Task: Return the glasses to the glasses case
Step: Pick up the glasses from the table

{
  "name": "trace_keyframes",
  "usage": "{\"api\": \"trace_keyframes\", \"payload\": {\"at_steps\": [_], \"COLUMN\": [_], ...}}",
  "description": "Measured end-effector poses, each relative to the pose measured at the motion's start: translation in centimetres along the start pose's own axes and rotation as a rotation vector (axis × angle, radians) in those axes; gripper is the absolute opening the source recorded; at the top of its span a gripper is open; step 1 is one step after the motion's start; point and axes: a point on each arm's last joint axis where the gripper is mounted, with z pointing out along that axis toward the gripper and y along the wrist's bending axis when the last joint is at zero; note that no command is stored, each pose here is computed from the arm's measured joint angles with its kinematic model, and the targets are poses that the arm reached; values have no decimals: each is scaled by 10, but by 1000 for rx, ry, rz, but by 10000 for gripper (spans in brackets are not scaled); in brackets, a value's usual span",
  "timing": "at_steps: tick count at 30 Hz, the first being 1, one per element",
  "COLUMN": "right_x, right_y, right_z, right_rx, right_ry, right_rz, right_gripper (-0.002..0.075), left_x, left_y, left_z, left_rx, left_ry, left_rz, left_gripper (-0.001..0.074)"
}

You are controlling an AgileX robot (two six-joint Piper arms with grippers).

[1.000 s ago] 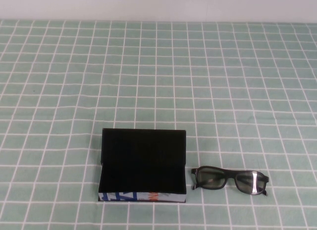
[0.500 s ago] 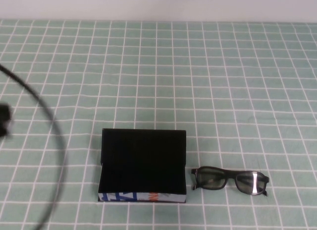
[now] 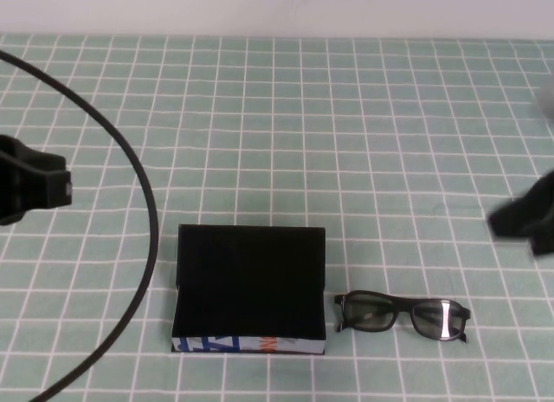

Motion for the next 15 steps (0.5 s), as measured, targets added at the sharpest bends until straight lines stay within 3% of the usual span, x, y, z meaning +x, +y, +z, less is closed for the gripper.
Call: {"api": "trace_keyframes", "payload": {"at_steps": [4,7,15], "right_x": [3,0,-1], "right_y": [-18,-25,-9], "right_z": [39,58,116], "right_rx": [-32,-11,4], "right_ry": [192,224,378], "right_rz": [-31,-118,-455], "right_gripper": [2,62,417], "left_x": [0,0,4], "left_y": [-4,-7,-10], "left_z": [0,0,-1], "left_rx": [40,72,101], "left_ry": [3,6,44], "left_rz": [-39,-65,-92], "left_gripper": [-4,-4,-4]}}
